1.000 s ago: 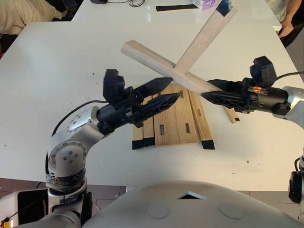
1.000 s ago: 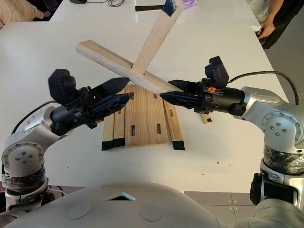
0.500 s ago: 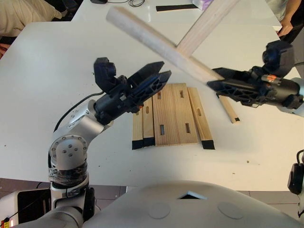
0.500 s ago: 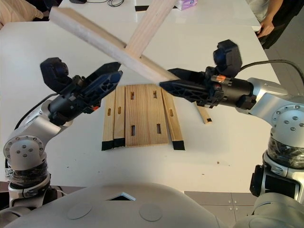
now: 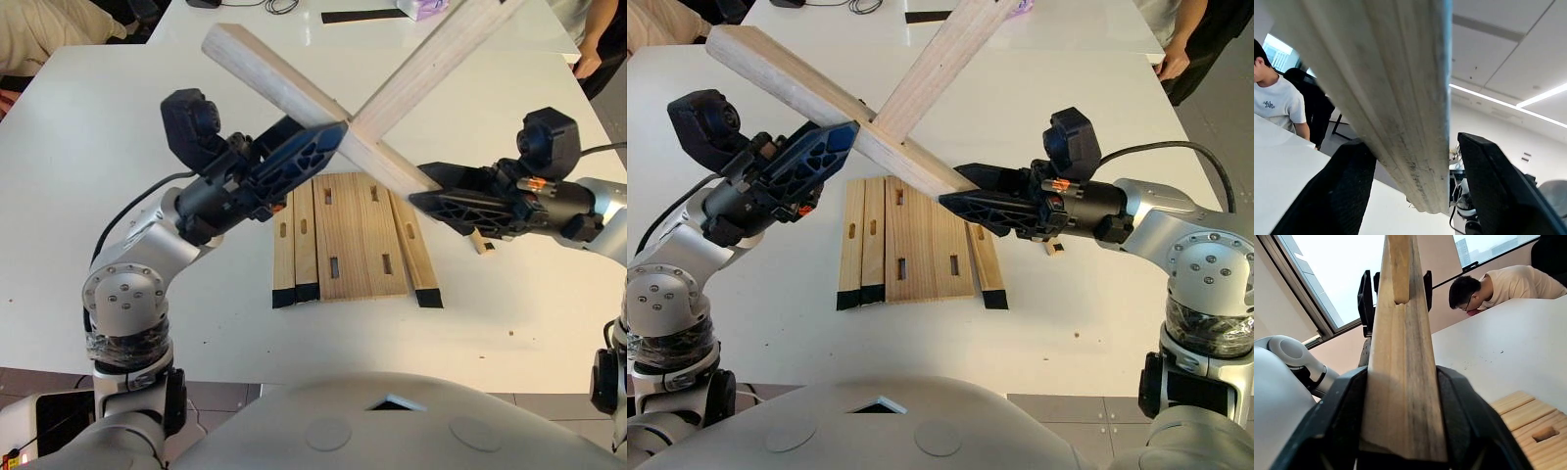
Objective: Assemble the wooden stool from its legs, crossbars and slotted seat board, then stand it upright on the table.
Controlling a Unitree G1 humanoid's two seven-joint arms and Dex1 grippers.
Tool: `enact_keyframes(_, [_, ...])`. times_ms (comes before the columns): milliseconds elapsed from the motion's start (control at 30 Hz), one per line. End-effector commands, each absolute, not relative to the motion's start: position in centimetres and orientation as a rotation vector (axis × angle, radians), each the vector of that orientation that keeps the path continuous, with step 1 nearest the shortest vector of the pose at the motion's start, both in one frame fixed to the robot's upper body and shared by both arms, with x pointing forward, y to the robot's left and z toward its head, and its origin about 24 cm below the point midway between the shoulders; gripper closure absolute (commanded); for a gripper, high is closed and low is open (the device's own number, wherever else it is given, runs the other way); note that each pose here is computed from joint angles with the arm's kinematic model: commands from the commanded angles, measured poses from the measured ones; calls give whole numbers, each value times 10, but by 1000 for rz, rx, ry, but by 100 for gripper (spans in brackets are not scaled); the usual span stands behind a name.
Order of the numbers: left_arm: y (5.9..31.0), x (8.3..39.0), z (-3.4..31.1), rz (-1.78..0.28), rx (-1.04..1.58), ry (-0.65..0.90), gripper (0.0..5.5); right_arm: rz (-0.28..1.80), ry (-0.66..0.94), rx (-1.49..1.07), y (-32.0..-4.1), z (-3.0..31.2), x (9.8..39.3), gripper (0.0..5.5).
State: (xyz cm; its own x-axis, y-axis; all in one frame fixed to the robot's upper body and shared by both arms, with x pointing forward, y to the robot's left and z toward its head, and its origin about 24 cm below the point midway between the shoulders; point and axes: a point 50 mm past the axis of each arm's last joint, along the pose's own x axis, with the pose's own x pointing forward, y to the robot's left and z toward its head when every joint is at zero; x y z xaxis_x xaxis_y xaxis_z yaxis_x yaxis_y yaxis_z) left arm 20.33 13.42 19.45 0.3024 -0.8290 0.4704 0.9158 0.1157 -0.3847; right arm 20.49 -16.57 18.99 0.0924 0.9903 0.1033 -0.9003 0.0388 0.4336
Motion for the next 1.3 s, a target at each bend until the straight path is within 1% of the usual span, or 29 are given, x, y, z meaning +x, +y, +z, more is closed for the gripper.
enact_keyframes(33, [128,202,192,-1308,-653,-135,258,1525,275,439,-161,190,201,345])
enact_keyframes(167, [128,202,191,-1307,-634,-128,258,1520,285,430,-164,189,203,345])
enact_keyframes(267, [132,198,191,-1324,-634,-138,303,1507,281,425,-165,189,205,345])
enact_keyframes(367, [135,196,191,-1338,-641,-148,331,1501,284,419,-166,188,205,345])
enact_keyframes(600, [137,197,187,-1335,-650,-140,341,1503,292,398,-170,189,206,345])
enact_keyframes(733, [137,200,184,-1324,-643,-126,342,1469,315,303,-168,182,209,345])
enact_keyframes(767, [137,201,185,-1317,-642,-129,342,1457,326,261,-168,178,209,308])
enact_keyframes(800, [138,203,185,-1309,-640,-133,343,1448,338,229,-168,173,209,300])
enact_keyframes(867, [140,206,187,-1291,-637,-137,345,1423,358,186,-170,166,210,265])
enact_keyframes(933, [143,209,189,-1276,-622,-137,345,1381,384,142,-174,158,214,260])
enact_keyframes(1033, [149,215,190,-1213,-496,-115,345,1271,373,118,-190,154,224,260])
enact_keyframes(1133, [162,211,184,-1173,-277,-16,345,1140,354,92,-213,154,230,260])
enact_keyframes(1233, [171,197,178,-1183,-81,89,345,1071,343,70,-228,154,222,260])
enact_keyframes(1300, [172,187,176,-1211,-5,129,345,1047,336,66,-231,153,216,260])
